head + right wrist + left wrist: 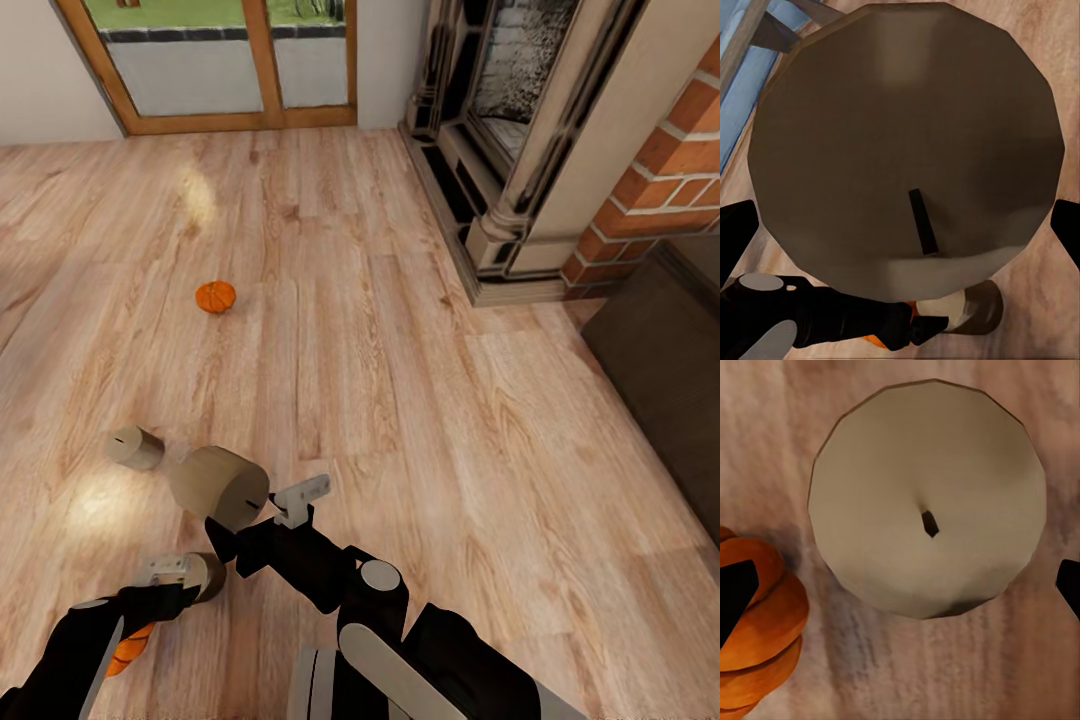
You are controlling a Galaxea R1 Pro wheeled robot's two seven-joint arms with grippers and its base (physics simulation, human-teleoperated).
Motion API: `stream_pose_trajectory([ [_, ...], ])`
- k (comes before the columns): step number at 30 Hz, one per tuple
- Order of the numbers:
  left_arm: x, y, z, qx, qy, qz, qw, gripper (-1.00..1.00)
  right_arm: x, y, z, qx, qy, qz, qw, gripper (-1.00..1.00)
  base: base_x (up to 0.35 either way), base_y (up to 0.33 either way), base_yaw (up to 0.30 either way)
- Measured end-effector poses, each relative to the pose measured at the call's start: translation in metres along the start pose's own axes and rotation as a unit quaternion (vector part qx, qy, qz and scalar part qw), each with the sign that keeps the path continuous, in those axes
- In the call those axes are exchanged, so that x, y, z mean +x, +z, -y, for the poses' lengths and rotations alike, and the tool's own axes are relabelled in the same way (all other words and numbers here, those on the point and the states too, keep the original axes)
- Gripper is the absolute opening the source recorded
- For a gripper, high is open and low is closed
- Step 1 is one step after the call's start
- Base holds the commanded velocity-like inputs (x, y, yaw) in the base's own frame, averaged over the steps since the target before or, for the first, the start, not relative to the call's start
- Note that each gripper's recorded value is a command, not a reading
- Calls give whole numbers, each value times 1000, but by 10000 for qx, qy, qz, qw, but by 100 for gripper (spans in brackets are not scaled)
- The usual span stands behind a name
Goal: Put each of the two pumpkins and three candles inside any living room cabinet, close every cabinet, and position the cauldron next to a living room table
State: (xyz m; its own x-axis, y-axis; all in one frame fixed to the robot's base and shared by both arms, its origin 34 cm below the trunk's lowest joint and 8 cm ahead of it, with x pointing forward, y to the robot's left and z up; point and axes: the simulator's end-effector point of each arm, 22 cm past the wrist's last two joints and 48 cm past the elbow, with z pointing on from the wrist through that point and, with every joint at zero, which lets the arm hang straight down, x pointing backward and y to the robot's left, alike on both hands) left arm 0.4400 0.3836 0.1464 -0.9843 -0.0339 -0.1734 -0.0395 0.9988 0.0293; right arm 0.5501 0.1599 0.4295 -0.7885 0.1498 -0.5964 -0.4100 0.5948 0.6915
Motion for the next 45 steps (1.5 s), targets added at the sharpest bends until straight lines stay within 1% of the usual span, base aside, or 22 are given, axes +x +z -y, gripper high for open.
stream_pose_trajectory([
  [3,3,4,0,-2,16,-20,10000,100,4,2,4,9,49,-38,10000,-100,0,0,0],
  [6,3,4,1,2,19,-8,10000,100,4,1,7,28,39,-33,10000,-100,0,0,0],
  [8,3,4,1,1,22,-9,10000,100,0,-1,8,-31,39,8,10000,-100,0,0,0],
  [10,3,4,1,1,22,-9,10000,100,-4,-7,23,-29,-7,45,10000,-100,0,0,0],
  [12,3,4,1,1,22,-9,10000,100,-15,-16,51,12,-6,132,9999,-100,0,0,0],
  [14,3,4,1,0,23,-9,10000,100,-29,-30,73,-154,7,255,9996,-100,0,0,0],
  [16,3,4,0,-5,30,-11,10000,100,-38,-41,84,-334,47,354,9988,-100,0,0,0],
  [17,3,4,0,-7,33,-11,10000,100,-43,-48,92,-408,117,428,9982,-100,0,0,0],
  [18,3,4,0,-7,34,-11,10000,100,-49,-60,102,-504,259,555,9968,-100,0,0,0],
  [20,3,4,0,-9,35,-12,10000,100,-55,-74,110,-680,436,713,9942,-100,0,0,0],
  [22,3,4,0,-9,35,-13,10000,100,-57,-85,109,-920,549,779,9912,-100,0,0,0],
  [25,3,4,0,-5,31,-12,10000,100,-57,-90,106,-1080,602,779,9893,-100,0,0,0],
  [35,3,4,0,-12,35,-11,10000,100,-56,-89,101,-1155,640,771,9882,-100,53,1,0],
  [45,3,4,0,-8,34,-11,10000,100,-56,-88,99,-1172,645,782,9879,-100,139,44,0],
])
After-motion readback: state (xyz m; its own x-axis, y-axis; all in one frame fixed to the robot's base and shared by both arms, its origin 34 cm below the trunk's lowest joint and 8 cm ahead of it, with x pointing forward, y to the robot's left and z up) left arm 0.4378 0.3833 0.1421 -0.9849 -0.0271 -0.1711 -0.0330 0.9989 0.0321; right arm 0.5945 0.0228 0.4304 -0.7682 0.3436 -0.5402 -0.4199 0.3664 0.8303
